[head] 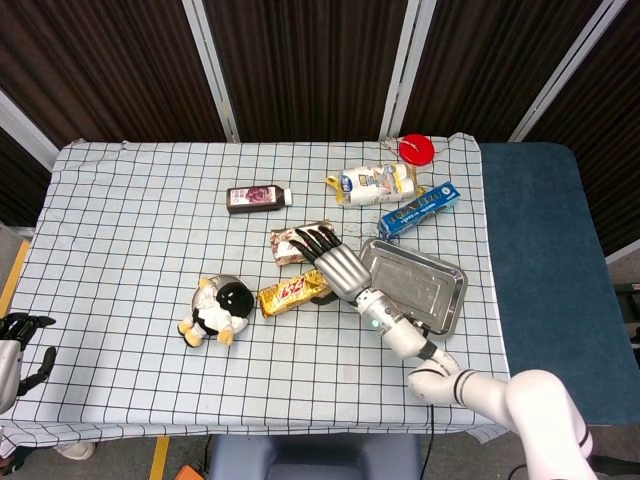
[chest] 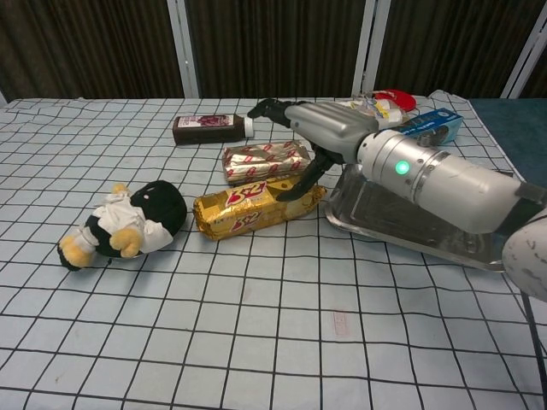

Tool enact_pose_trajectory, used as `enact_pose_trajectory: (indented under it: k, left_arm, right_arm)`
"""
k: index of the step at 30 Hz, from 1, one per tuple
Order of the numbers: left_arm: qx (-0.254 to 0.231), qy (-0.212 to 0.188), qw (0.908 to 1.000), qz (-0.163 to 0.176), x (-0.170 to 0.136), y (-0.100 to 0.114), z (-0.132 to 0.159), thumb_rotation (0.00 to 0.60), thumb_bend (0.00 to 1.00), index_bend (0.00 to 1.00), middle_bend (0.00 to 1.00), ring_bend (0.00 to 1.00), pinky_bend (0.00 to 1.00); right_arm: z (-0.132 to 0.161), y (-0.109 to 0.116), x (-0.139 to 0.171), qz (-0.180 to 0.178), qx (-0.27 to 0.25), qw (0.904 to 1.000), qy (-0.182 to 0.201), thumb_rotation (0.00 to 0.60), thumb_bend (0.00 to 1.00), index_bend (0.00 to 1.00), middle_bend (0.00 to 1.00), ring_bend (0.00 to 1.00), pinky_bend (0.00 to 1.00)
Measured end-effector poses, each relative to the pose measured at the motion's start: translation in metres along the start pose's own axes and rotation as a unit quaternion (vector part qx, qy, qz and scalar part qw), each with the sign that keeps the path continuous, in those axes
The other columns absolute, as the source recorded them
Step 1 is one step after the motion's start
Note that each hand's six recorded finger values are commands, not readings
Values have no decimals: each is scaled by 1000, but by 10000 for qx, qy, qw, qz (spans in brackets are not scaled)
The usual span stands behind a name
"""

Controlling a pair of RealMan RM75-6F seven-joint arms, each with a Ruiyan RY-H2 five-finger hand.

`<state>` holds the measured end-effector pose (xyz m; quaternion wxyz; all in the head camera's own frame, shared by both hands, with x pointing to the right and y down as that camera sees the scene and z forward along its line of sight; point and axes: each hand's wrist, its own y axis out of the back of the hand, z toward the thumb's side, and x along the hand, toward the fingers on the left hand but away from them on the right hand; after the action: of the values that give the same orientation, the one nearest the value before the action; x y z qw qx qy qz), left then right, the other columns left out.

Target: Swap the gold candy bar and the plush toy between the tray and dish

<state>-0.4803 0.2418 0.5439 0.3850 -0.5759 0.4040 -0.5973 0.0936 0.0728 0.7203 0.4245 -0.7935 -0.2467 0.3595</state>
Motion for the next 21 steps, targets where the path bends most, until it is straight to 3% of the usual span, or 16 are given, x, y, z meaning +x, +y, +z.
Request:
enact_pose_trajectory:
  k: [5, 11, 15, 18, 21]
  left_arm:
    - [14, -4, 10000, 15, 0, 0, 1, 600, 442, 332, 362, 244, 286]
    - [35, 6, 10000, 49, 0, 0, 4, 600, 444, 294, 350, 244, 285]
    - [47, 26, 10000, 40, 1, -3, 7, 600, 446, 249, 315, 238, 284]
    - [28, 19, 10000, -38, 2, -7, 11, 600, 446, 198, 264, 206, 284]
    - [-23, 1, 9999, -170, 5, -12, 16, 600, 445, 118, 169, 127, 279]
  right_arm:
    - [-18, 18, 29, -130, 214, 9996, -146, 600, 155, 23, 0, 0, 72]
    - [-58, 57, 115, -372, 513, 9950, -777, 600, 118, 21, 0, 0, 68]
    - [-101, 90, 201, -587, 829, 9827, -1547, 600, 88, 1, 0, 0, 22]
    - [-124, 102, 254, -587, 1226, 9699, -2020, 600, 74, 0, 0, 0, 14]
    - [-133, 104, 286, -504, 1488, 9591, -2354, 600, 69, 0, 0, 0, 7]
